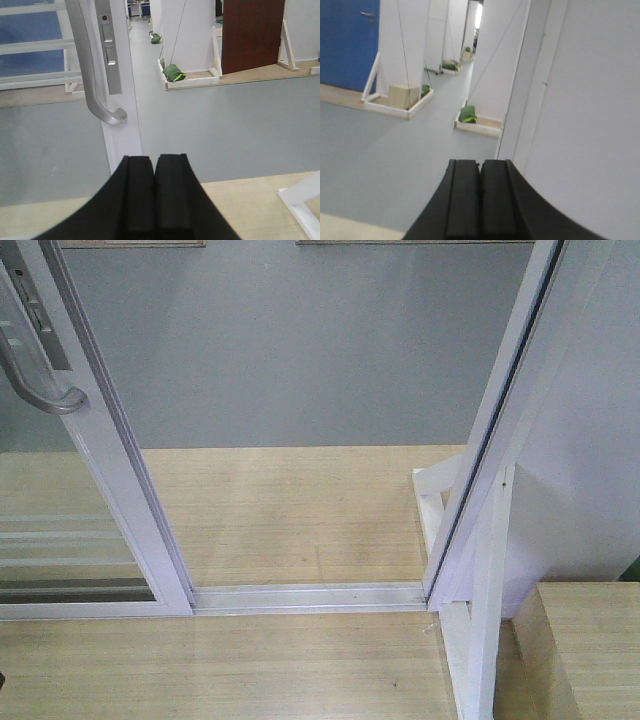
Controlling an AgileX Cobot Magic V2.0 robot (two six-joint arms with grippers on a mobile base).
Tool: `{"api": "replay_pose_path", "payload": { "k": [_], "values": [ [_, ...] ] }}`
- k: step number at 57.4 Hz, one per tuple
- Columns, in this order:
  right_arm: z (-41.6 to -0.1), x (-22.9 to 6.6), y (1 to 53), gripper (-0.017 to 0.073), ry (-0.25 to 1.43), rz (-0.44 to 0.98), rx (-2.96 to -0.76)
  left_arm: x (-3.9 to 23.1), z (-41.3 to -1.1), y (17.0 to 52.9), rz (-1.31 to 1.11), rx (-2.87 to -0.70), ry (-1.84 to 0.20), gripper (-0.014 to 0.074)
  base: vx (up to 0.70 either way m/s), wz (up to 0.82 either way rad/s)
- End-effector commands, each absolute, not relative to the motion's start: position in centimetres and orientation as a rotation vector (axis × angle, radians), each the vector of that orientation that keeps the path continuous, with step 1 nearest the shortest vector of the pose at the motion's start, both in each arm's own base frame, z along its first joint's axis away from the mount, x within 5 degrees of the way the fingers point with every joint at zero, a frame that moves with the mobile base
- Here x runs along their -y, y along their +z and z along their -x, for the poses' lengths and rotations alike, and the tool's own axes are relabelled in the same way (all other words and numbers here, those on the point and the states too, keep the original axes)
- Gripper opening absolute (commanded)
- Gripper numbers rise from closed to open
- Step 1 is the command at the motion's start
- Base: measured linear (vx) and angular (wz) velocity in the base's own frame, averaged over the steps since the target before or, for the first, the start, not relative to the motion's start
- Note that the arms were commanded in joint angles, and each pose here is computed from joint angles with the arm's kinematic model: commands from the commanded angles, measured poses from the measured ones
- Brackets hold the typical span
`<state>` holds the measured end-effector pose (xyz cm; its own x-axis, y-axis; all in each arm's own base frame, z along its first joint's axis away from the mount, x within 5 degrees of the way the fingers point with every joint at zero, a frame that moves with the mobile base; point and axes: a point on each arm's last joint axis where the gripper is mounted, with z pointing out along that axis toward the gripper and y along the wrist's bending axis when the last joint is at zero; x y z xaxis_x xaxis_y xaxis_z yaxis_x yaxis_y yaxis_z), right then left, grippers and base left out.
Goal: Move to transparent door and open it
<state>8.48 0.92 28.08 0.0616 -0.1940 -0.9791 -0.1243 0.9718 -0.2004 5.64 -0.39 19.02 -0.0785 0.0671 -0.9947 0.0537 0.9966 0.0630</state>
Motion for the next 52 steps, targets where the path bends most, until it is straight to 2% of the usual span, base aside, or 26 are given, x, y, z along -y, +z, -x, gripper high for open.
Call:
{"api": "replay_pose_path", "payload": {
  "k": [1, 7, 14, 24, 35, 41, 52],
  "values": [
    [-8.9, -2.2, 29.8, -0.0001, -0.024, 0.352, -1.39, 0.3, -5.6, 19.3, -0.062, -1.566, 0.006, -0.0003, 0.0, 0.0],
    [-9.6, -3.5, 29.8, -0.0001, 0.063, 0.408, -1.36, 0.3, -5.6, 19.3, -0.062, -1.566, 0.006, -0.0003, 0.0, 0.0],
    [-10.3, -4.0, 28.0, -0.0001, 0.191, 0.396, -1.567, 0.3, -5.6, 19.3, -0.062, -1.566, 0.006, -0.0003, 0.0, 0.0],
    [-10.1, -2.5, 26.0, -0.0001, 0.112, 0.311, -1.817, 0.3, -5.6, 19.3, -0.062, -1.566, 0.006, -0.0003, 0.0, 0.0],
    [-8.5, -0.6, 25.9, -0.0001, -0.048, 0.16, -1.669, 0.3, -5.6, 19.3, -0.062, -1.566, 0.006, -0.0003, 0.0, 0.0],
    [-7.5, -0.1, 24.0, -0.0001, -0.067, 0.085, -1.589, 0.3, -5.6, 19.3, -0.062, -1.566, 0.006, -0.0003, 0.0, 0.0],
    [-6.4, 0.0, 20.1, -0.0001, -0.058, 0.065, -1.567, 0.3, -5.6, 19.3, -0.062, -1.566, 0.006, -0.0003, 0.0, 0.0]
  ]
}}
